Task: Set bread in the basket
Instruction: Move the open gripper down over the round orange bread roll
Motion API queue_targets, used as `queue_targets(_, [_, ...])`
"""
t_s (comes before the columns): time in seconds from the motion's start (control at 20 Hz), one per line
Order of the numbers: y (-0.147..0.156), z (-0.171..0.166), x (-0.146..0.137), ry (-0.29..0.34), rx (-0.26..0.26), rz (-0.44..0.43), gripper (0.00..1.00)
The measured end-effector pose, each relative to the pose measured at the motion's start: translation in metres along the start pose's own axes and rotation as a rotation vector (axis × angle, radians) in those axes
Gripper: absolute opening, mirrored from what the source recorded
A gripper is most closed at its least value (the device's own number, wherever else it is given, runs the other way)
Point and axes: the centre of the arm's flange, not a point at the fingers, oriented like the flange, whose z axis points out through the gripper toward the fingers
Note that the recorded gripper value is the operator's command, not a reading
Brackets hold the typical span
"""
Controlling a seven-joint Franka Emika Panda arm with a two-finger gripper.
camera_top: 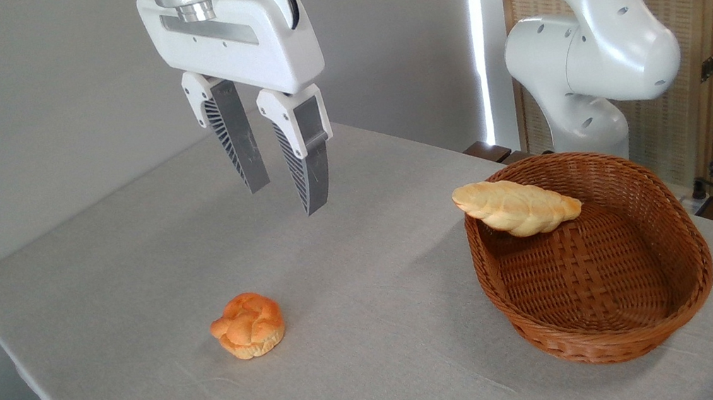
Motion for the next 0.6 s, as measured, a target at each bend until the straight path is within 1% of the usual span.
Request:
queue_targets(0.5, [-0.0003,0.0,0.0,0.001,0.001,0.0,1.0])
queue_targets(0.6, [-0.0004,-0.0005,0.0029,0.011,0.01,0.003,1.0])
